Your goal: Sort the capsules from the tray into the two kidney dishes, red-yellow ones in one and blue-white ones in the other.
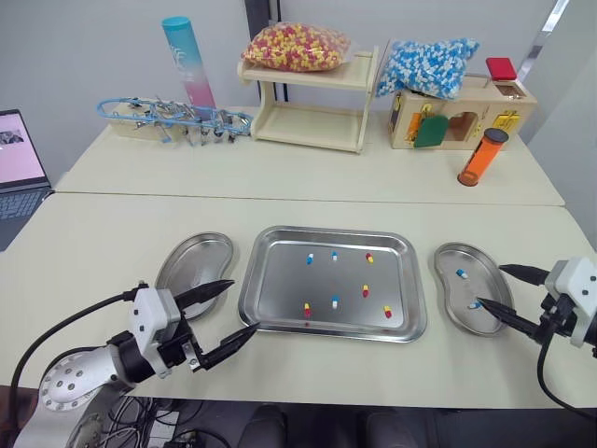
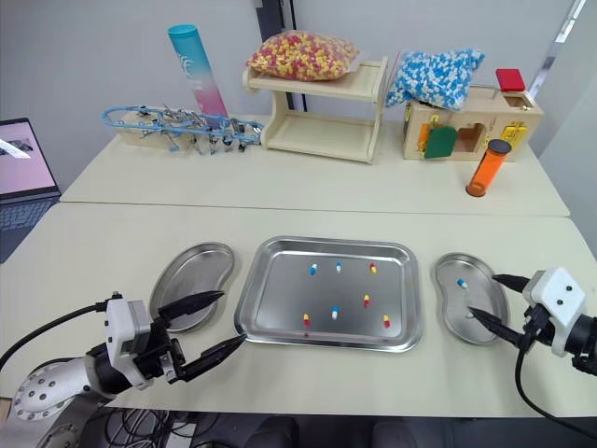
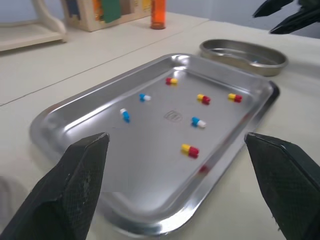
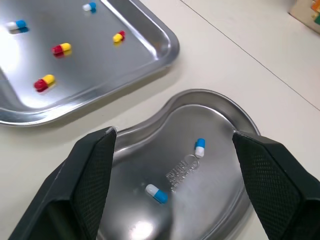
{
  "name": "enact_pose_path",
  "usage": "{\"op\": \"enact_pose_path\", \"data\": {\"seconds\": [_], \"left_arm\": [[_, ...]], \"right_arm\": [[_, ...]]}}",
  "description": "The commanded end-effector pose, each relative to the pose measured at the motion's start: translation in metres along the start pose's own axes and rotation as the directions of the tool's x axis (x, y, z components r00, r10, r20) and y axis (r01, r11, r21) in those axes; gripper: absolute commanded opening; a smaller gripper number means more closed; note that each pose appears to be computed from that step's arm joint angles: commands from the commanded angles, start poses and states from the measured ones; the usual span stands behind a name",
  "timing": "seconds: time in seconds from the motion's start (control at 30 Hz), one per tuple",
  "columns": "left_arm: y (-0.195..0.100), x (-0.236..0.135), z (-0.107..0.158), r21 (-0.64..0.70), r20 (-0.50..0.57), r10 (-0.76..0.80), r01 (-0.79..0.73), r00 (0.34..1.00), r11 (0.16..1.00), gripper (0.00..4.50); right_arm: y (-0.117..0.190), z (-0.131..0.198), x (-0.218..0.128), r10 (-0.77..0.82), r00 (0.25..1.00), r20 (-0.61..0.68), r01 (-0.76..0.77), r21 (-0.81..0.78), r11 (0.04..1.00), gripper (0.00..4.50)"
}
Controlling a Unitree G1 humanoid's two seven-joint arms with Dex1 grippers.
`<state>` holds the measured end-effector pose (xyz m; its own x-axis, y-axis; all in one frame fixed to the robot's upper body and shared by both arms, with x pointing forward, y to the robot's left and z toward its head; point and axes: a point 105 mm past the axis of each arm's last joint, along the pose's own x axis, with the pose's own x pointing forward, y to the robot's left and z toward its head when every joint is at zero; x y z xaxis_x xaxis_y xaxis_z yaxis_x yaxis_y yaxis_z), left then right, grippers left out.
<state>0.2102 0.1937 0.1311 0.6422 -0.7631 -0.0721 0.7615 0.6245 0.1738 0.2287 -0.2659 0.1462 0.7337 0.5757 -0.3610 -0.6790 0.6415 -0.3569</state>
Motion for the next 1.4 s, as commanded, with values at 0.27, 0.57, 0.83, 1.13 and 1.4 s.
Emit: {"op": "enact_pose_path", "data": {"seconds": [0.27,0.57,0.83,1.13,1.4], "left_arm": [[0.023,-0.047,-0.015,0.019,-0.099,0.247,-0.246,0.964,0.969,4.50],[0.021,-0.049,-0.016,0.009,-0.131,0.315,-0.317,0.940,0.948,4.50],[0.014,-0.045,-0.005,-0.007,-0.127,0.331,-0.334,0.935,0.942,4.50],[0.010,-0.045,-0.006,-0.029,-0.146,0.321,-0.328,0.936,0.944,4.50],[0.008,-0.042,-0.003,-0.031,-0.143,0.317,-0.325,0.937,0.945,4.50]], "right_arm": [[0.025,0.004,-0.032,0.111,0.994,-0.011,-0.112,-0.103,0.988,3.89],[0.037,-0.005,-0.035,0.142,0.989,-0.040,-0.145,-0.065,0.987,4.49],[0.021,0.013,-0.017,0.123,0.992,0.005,-0.123,-0.067,0.990,4.49],[0.016,0.012,-0.011,0.155,0.988,0.005,-0.154,-0.070,0.986,4.49],[0.018,0.011,-0.009,0.186,0.983,0.011,-0.184,-0.085,0.979,4.49]]}}
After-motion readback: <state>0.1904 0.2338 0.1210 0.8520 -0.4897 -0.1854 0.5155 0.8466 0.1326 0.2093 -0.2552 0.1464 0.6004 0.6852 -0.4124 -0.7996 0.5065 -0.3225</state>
